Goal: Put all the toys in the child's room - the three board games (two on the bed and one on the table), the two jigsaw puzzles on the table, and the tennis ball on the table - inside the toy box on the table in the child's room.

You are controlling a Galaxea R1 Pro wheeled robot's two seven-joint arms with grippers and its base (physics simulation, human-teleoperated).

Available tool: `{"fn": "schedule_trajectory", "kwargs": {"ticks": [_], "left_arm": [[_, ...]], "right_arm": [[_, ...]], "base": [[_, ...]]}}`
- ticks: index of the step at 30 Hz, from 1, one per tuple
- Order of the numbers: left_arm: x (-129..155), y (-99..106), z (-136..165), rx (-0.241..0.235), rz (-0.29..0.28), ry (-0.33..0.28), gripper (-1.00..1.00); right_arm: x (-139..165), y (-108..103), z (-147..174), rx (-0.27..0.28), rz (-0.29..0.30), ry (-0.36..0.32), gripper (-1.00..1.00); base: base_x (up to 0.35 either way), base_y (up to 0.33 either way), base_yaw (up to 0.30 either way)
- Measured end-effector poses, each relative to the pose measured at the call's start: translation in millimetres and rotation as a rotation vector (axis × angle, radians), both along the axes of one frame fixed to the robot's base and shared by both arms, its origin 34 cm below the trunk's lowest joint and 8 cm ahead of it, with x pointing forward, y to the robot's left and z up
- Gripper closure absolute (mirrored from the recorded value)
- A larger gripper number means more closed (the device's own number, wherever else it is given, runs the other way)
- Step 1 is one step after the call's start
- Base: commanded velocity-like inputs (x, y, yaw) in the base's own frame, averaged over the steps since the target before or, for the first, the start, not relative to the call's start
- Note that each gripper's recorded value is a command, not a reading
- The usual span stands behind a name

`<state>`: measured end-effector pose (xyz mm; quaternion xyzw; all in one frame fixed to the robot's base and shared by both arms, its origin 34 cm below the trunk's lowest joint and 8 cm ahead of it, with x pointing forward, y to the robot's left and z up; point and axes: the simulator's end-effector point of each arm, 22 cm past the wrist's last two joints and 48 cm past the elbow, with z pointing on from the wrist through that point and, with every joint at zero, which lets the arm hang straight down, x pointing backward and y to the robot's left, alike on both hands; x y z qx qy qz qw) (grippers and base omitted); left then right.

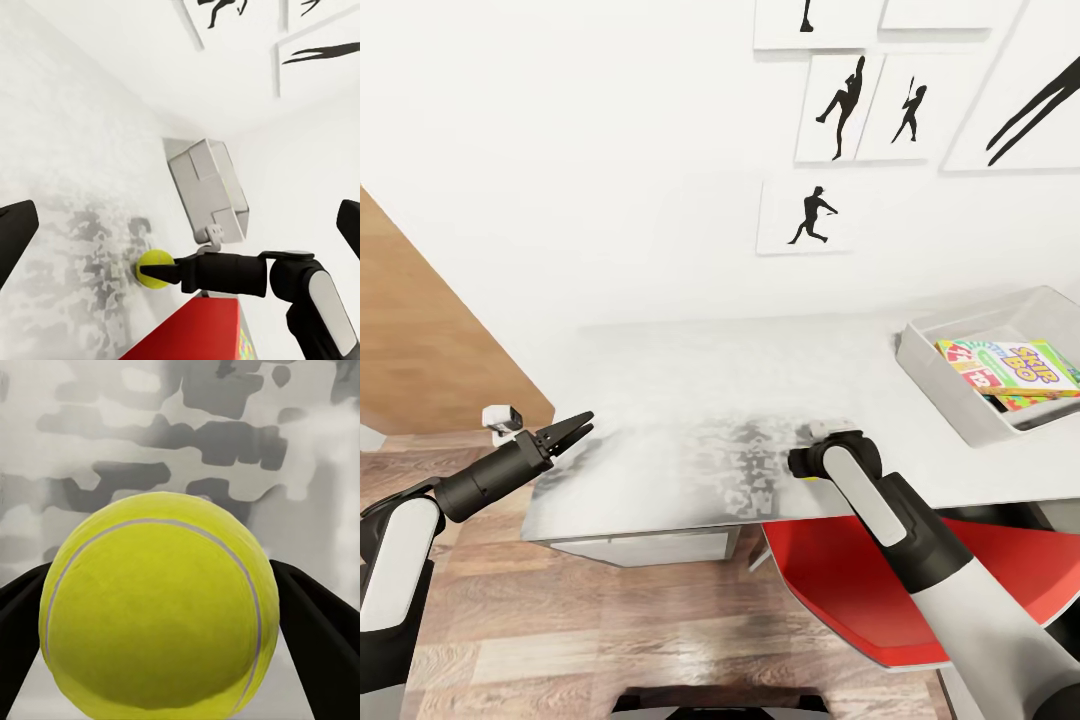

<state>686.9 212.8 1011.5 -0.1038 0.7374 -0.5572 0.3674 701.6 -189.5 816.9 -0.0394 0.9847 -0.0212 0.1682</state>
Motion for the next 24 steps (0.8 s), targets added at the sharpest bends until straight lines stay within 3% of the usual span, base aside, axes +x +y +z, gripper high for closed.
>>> {"fn": "schedule_trajectory", "kwargs": {"ticks": [12,14,17,24], "left_arm": [[-0.2,0.3,0.7,-0.001,0.002,-0.004,-1.00],[-6.4,-3.7,-4.0,-0.022,-0.013,0.018,-1.00],[-14.1,-6.0,-9.5,-0.035,-0.024,0.046,-1.00],[-14.8,-6.5,-9.8,-0.036,-0.027,0.050,-1.00]], "right_arm": [[7.6,1.4,12.5,0.021,0.001,-0.031,1.00],[16.1,10.9,20.5,0.061,-0.009,-0.052,1.00],[24.4,21.2,28.7,0.079,-0.005,-0.070,1.00],[24.4,23.8,29.1,0.083,-0.004,-0.070,1.00]], "base": [[0.000,0.000,0.000],[0.000,0.000,0.000],[0.000,0.000,0.000],[0.000,0.000,0.000]]}}
